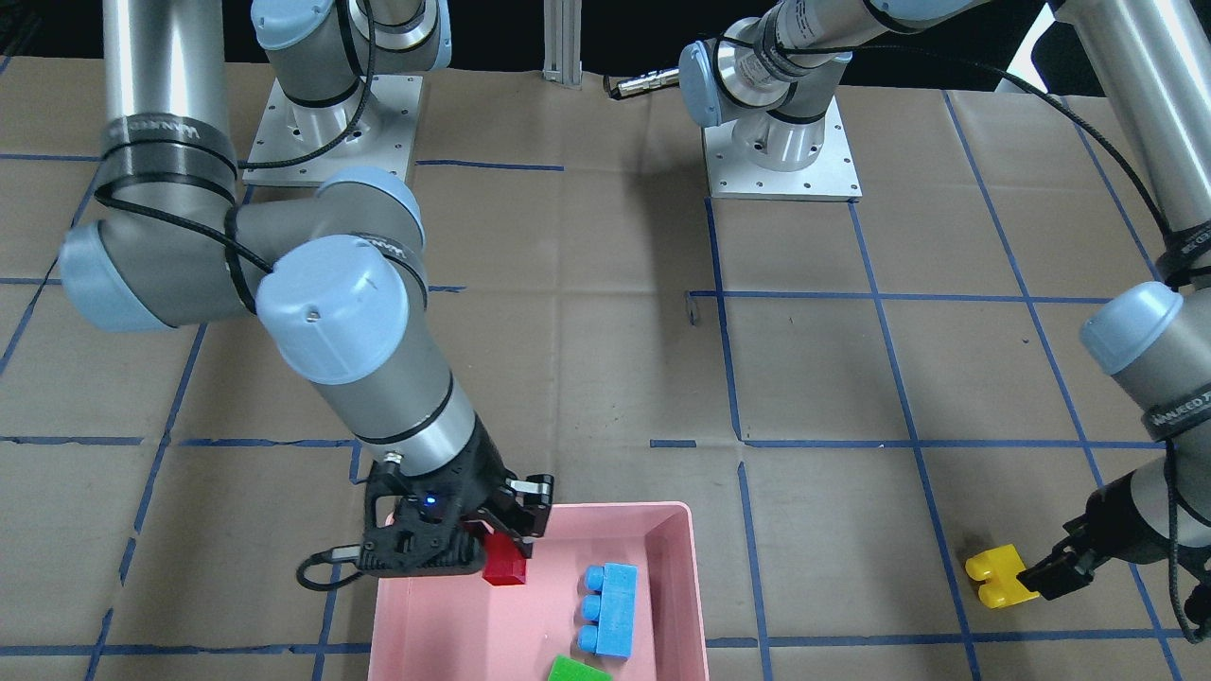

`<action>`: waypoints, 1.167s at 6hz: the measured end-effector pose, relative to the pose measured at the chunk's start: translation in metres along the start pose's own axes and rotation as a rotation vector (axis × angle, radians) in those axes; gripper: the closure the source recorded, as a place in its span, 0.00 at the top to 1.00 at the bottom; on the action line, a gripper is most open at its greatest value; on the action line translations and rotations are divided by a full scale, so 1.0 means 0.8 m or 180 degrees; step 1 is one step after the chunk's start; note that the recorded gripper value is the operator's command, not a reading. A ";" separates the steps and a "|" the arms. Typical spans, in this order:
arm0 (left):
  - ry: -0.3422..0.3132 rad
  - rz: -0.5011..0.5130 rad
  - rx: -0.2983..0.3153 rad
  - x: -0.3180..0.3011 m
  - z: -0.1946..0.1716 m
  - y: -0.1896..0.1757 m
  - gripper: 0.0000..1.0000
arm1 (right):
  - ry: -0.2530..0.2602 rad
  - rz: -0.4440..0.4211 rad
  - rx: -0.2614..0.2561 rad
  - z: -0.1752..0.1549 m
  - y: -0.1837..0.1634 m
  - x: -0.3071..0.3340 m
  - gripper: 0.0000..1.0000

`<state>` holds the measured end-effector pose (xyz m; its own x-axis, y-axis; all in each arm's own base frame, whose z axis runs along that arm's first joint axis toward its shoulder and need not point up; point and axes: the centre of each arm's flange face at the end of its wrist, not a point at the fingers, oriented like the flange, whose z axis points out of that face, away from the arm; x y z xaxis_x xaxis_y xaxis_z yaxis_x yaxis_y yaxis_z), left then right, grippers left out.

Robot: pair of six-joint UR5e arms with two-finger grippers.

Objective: Put all blocks into box

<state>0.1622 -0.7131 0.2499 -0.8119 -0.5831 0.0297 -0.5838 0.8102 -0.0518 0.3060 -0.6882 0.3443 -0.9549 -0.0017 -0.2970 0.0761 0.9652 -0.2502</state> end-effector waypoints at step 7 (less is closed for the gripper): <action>0.0049 0.0020 0.0168 -0.001 0.091 0.012 0.83 | -0.0092 -0.0114 0.0064 0.049 0.001 -0.024 1.00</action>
<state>0.1575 -0.7094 0.1764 -0.8157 -0.5768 0.0447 -0.5780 0.8093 -0.1045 0.3354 -0.6974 0.3137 -0.9484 -0.0438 -0.3139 0.0482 0.9590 -0.2794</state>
